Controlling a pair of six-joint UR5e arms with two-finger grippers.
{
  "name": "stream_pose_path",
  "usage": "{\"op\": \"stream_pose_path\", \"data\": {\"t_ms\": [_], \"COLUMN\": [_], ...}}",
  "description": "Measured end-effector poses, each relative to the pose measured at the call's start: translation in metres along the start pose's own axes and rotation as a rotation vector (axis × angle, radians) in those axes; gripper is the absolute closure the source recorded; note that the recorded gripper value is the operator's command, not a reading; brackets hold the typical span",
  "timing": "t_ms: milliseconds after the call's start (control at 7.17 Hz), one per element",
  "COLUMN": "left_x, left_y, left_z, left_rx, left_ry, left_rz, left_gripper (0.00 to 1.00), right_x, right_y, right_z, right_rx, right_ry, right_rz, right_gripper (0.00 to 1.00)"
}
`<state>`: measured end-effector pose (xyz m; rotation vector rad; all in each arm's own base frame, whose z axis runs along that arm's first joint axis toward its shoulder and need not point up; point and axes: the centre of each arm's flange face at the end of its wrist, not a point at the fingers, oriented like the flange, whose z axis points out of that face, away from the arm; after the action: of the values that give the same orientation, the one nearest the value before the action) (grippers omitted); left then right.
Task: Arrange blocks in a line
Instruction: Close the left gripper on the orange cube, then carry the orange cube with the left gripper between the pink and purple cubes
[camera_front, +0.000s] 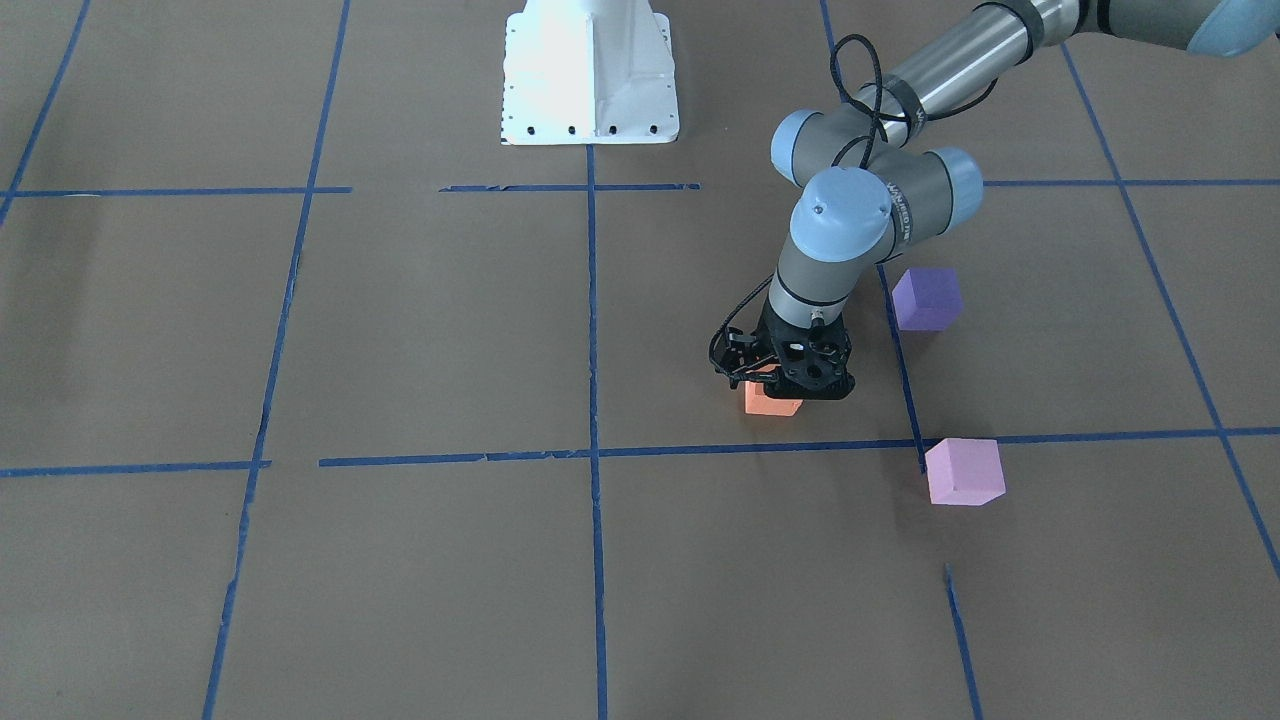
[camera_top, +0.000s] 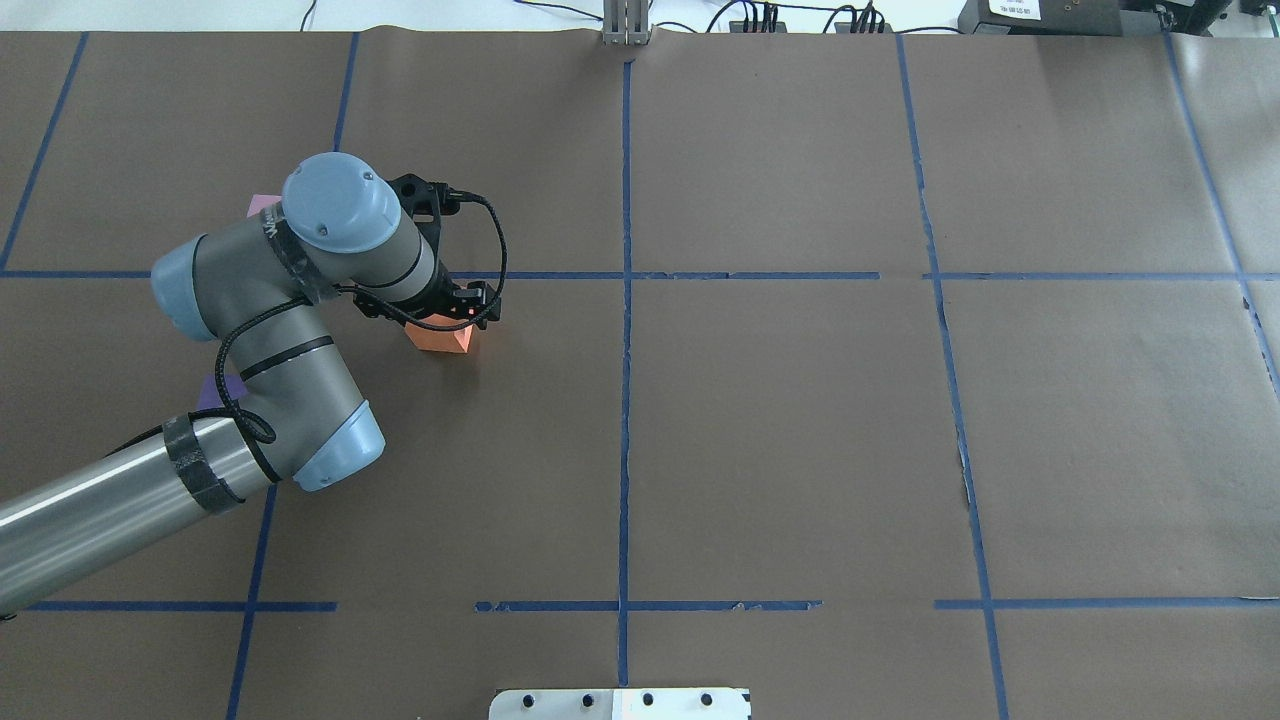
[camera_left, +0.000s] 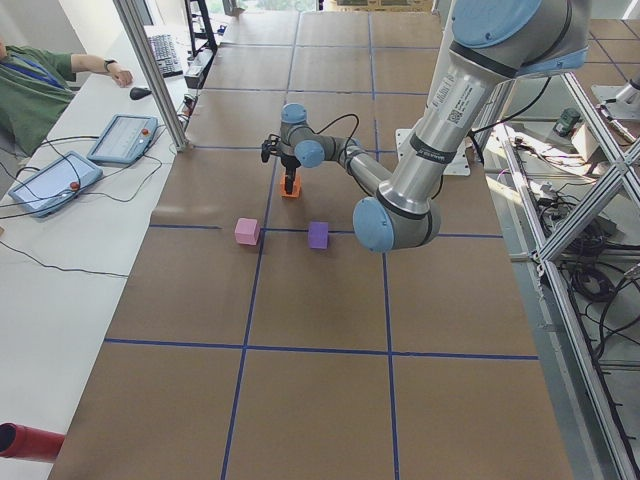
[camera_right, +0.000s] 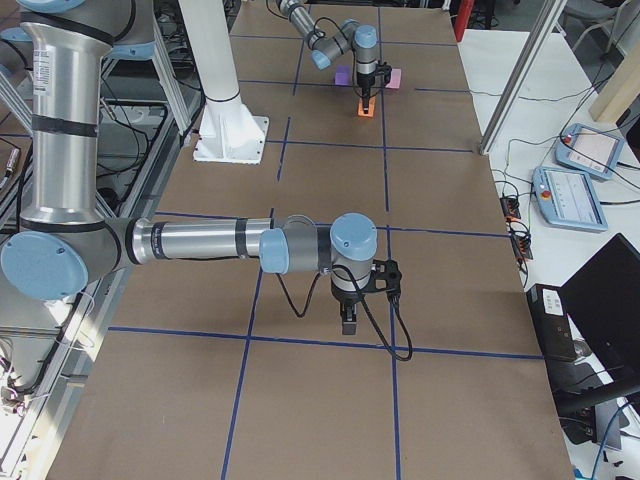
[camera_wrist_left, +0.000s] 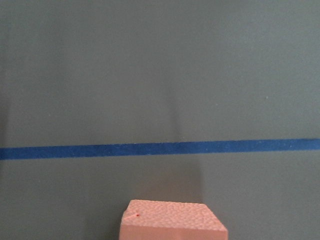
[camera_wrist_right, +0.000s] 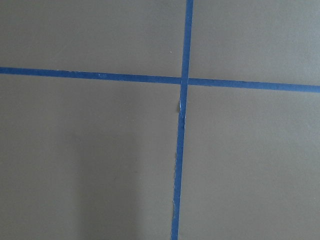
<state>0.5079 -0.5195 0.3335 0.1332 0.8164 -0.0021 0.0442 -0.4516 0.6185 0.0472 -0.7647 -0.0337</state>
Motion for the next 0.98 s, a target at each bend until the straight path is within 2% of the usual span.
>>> {"op": "stream_pose_path", "data": {"t_ms": [140, 419, 698, 977], "left_x": [0.001, -0.01, -0.093, -0.176], "left_y": [0.002, -0.008, -0.02, -0.008], "left_z": [0.003, -0.013, -0.043, -0.043], "left_rx": [-0.015, -0.054, -0.041, -0.063], "left_ry": [0.008, 0.041, 0.017, -0.031], "left_rz": [0.007, -0.011, -0.066, -0.037], "left_gripper": [0.98, 0.98, 0.98, 0.97], "right_x": [0.0, 0.0, 0.0, 0.0], "right_y": [0.0, 0.0, 0.0, 0.0], "right_z": [0.0, 0.0, 0.0, 0.0], "right_rx": [0.0, 0.0, 0.0, 0.0], "right_ry": [0.0, 0.0, 0.0, 0.0], "right_rz": [0.0, 0.0, 0.0, 0.0], "right_gripper": [0.0, 0.0, 0.0, 0.0]}}
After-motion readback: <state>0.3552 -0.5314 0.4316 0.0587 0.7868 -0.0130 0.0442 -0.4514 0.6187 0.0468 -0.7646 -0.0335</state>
